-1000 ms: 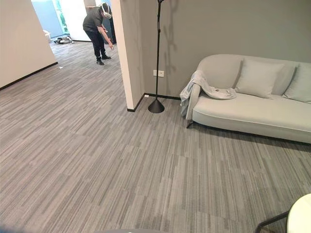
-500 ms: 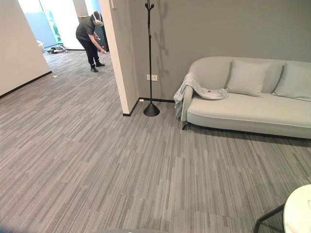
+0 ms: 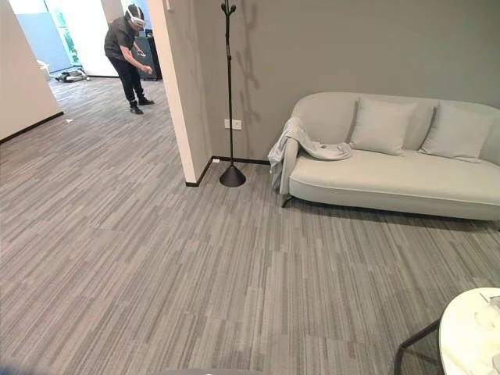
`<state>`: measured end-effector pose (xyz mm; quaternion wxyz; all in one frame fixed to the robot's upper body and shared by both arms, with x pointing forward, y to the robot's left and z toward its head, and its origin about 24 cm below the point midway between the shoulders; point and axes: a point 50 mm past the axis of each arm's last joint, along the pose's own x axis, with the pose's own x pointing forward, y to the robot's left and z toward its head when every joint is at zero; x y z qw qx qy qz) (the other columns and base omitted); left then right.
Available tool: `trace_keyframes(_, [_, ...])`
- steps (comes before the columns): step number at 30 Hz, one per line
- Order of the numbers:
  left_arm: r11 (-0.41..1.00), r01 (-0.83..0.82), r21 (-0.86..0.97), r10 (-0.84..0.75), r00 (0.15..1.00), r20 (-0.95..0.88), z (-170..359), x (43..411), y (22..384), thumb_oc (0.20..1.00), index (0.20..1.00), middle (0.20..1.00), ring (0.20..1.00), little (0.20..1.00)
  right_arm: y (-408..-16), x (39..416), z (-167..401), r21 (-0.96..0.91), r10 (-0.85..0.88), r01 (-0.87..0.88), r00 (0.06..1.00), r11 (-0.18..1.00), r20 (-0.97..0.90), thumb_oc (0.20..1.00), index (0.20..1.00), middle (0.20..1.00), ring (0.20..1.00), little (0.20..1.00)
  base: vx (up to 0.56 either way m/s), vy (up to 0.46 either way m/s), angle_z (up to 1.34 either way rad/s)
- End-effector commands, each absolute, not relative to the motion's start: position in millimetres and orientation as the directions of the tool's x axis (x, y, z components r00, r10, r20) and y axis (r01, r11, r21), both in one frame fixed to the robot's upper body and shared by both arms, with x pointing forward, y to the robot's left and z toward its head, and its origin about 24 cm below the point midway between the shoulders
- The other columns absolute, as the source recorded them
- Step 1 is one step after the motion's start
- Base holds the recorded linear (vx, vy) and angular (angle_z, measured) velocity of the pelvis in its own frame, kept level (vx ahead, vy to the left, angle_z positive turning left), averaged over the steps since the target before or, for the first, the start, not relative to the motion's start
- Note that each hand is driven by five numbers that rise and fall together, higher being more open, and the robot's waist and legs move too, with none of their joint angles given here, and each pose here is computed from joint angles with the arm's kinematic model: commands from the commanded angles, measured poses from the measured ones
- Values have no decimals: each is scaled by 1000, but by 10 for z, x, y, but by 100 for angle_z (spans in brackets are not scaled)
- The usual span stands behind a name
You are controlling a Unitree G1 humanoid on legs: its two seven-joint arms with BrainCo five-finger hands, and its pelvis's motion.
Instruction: Hang the clothes on the sofa on the clothes rack.
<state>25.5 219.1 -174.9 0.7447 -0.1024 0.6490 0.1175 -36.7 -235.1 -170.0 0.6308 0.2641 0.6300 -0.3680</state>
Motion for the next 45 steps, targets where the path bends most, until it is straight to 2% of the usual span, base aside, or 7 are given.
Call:
trace_keyframes(1, [968,-246,-50,-12,153,-988,-1775,424,1945,1000,1000,1000,1000,1000,-2260,-149,-1727,-98,-101,748,-42,657,-994,1000,1000,1000,1000,1000,28,-39,-1])
trace_keyframes(25, [969,-244,-42,-10,134,-991,-1771,425,1972,1000,1000,1000,1000,1000,-2281,-28,-1728,-64,-102,788,-2,612,-995,1000,1000,1000,1000,1000,22,-28,0])
trace_keyframes(30, [929,-364,-63,30,246,-969,-1728,742,2020,1000,1000,1000,1000,1000,-2308,292,-1722,-25,-133,756,83,655,-988,1000,1000,1000,1000,1000,33,-239,-34])
trace_keyframes(36, [813,-573,-104,74,279,-957,-1716,737,2097,1000,1000,1000,1000,1000,-2323,426,-1711,-11,-140,719,120,694,-983,1000,1000,1000,1000,1000,421,59,-53])
trace_keyframes(41, [805,-592,42,153,139,-979,-1719,364,2312,1000,1000,1000,1000,1000,-2249,952,-1648,30,-131,544,254,838,-958,1000,1000,1000,1000,1000,825,209,-75])
trace_keyframes(42, [772,-624,122,170,17,-985,-1712,-44,2372,1000,1000,1000,1000,1000,-2139,1116,-1631,47,-91,418,303,907,-949,1000,1000,1000,1000,1000,978,291,-100])
trace_keyframes(45, [754,-635,166,186,-35,-982,-1690,-254,2421,1000,1000,1000,1000,1000,-1934,1299,-1606,81,-27,266,380,961,-925,1000,1000,1000,1000,1000,1002,301,-85])
